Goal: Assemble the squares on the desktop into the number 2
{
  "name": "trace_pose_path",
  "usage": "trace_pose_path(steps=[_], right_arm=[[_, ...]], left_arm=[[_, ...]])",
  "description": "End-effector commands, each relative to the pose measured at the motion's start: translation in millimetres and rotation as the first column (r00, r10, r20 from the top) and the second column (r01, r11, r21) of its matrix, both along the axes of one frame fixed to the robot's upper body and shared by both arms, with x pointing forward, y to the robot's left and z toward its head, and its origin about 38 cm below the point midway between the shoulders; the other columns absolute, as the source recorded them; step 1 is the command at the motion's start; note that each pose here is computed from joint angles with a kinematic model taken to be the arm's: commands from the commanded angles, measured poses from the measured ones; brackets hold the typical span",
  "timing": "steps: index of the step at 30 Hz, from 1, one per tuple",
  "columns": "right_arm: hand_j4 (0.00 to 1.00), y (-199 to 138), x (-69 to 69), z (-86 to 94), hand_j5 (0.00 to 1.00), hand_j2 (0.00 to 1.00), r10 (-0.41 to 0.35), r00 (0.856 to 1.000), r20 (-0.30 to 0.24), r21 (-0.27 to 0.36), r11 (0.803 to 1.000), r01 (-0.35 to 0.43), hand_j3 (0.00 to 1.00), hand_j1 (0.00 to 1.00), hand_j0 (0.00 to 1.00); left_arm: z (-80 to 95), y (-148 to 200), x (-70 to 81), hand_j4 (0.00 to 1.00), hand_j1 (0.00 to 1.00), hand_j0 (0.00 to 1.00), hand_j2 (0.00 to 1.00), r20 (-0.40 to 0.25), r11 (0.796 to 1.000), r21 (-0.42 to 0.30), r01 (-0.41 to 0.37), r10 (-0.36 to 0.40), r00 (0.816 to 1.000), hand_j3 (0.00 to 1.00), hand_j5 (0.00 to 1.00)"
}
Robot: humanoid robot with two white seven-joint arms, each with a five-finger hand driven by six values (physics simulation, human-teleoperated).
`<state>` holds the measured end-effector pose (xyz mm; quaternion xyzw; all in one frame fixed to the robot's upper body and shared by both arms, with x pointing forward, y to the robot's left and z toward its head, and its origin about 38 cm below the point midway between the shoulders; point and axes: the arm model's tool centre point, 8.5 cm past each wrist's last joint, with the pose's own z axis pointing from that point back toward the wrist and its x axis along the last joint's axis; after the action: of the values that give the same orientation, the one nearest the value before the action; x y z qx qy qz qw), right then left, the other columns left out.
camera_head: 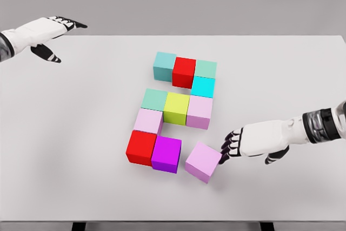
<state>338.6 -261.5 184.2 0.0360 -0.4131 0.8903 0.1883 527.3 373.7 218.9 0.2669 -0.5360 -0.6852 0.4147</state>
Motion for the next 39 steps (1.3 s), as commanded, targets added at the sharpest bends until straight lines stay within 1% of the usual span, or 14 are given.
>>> trace_pose_path(steps=[1, 4, 6, 10, 11, 12, 19, 20, 23, 24, 26, 32, 35, 39], right_arm=[[0.96, -1, 1.6, 3.5, 0.96, 0.96, -0.009, 1.000, 0.005, 0.006, 1.000, 0.009, 0.96, 0.96, 0.96], [0.96, -1, 3.9, 7.5, 0.96, 0.96, -0.012, 1.000, 0.018, 0.011, 1.000, 0.012, 0.96, 0.96, 0.96], [0.96, -1, 3.9, 7.4, 0.96, 0.96, -0.011, 1.000, 0.018, 0.012, 1.000, 0.011, 0.96, 0.96, 0.96], [0.96, 0, 4.0, 7.2, 0.96, 0.96, -0.009, 1.000, 0.017, 0.014, 1.000, 0.009, 0.96, 0.96, 0.96], [0.96, 0, 4.0, 7.2, 0.96, 0.96, -0.009, 1.000, 0.017, 0.014, 1.000, 0.009, 0.96, 0.96, 0.96], [0.96, 1, 4.0, 7.1, 0.96, 0.96, -0.008, 1.000, 0.017, 0.015, 1.000, 0.007, 0.96, 0.96, 0.96], [0.96, 3, 5.1, 8.7, 0.96, 0.96, -0.005, 1.000, 0.021, 0.023, 1.000, 0.004, 0.96, 0.96, 0.96], [0.96, 3, 5.4, 9.2, 0.96, 0.96, -0.006, 1.000, 0.022, 0.024, 1.000, 0.005, 0.96, 0.96, 0.96], [0.96, 6, 5.5, 8.9, 0.96, 0.96, -0.001, 1.000, 0.021, 0.028, 1.000, 0.000, 0.96, 0.96, 0.96], [0.96, 7, 5.6, 8.8, 0.96, 0.96, 0.001, 1.000, 0.022, 0.032, 1.000, -0.002, 0.96, 0.96, 0.96], [0.96, 8, 5.7, 8.7, 0.96, 0.96, 0.003, 1.000, 0.021, 0.033, 0.999, -0.004, 0.96, 0.96, 0.96], [0.96, 11, 6.3, 8.5, 0.96, 0.96, 0.008, 1.000, 0.022, 0.037, 0.999, -0.009, 0.96, 0.96, 0.96], [0.96, 8, 9.2, 15.2, 0.96, 0.96, -0.001, 0.999, 0.041, 0.042, 0.999, -0.001, 0.96, 0.96, 0.96], [0.96, 6, 10.3, 17.0, 0.96, 0.96, -0.007, 0.999, 0.047, 0.040, 0.999, 0.005, 0.96, 0.96, 0.96]], left_arm=[[1.2, 2, 0.0, 1.00, 1.00, 1.00, 1.00, 0.002, 1.000, -0.009, -0.005, 0.005, 1.000, 1.00, 1.00], [0.2, 2, -0.5, 1.00, 1.00, 1.00, 1.00, 0.000, 1.000, -0.001, -0.005, 0.005, 1.000, 1.00, 1.00], [-5.3, 4, -3.9, 1.00, 1.00, 1.00, 1.00, -0.010, 1.000, 0.002, -0.005, 0.005, 1.000, 1.00, 1.00], [-2.4, 7, -5.3, 1.00, 1.00, 1.00, 1.00, -0.004, 1.000, 0.005, -0.006, 0.006, 1.000, 1.00, 1.00], [0.1, 11, -7.2, 1.00, 1.00, 1.00, 1.00, 0.000, 1.000, 0.018, -0.006, 0.006, 1.000, 1.00, 1.00], [-3.6, 12, -8.8, 1.00, 1.00, 1.00, 1.00, -0.008, 1.000, 0.019, -0.008, 0.008, 1.000, 1.00, 1.00], [-6.2, 11, -9.8, 1.00, 1.00, 1.00, 1.00, -0.016, 1.000, 0.027, -0.004, 0.004, 1.000, 1.00, 1.00], [-9.2, 11, -11.8, 1.00, 1.00, 1.00, 1.00, -0.020, 1.000, 0.027, -0.001, 0.002, 1.000, 1.00, 1.00], [-6.7, 6, -12.0, 1.00, 1.00, 1.00, 1.00, -0.011, 1.000, 0.028, 0.012, -0.012, 1.000, 1.00, 1.00], [-4.8, 14, -13.9, 1.00, 1.00, 1.00, 1.00, -0.011, 0.999, 0.037, 0.000, 0.000, 1.000, 1.00, 1.00], [-3.5, 17, -14.2, 1.00, 1.00, 1.00, 1.00, -0.010, 0.999, 0.039, -0.006, 0.007, 1.000, 1.00, 1.00], [-3.2, 19, -13.9, 1.00, 1.00, 1.00, 1.00, -0.010, 0.999, 0.037, -0.013, 0.013, 1.000, 1.00, 1.00], [-2.8, 21, -13.8, 1.00, 1.00, 1.00, 1.00, -0.010, 0.999, 0.038, -0.016, 0.016, 1.000, 1.00, 1.00], [-3.6, 20, -14.1, 1.00, 1.00, 1.00, 1.00, -0.012, 0.999, 0.039, -0.014, 0.015, 1.000, 1.00, 1.00]])
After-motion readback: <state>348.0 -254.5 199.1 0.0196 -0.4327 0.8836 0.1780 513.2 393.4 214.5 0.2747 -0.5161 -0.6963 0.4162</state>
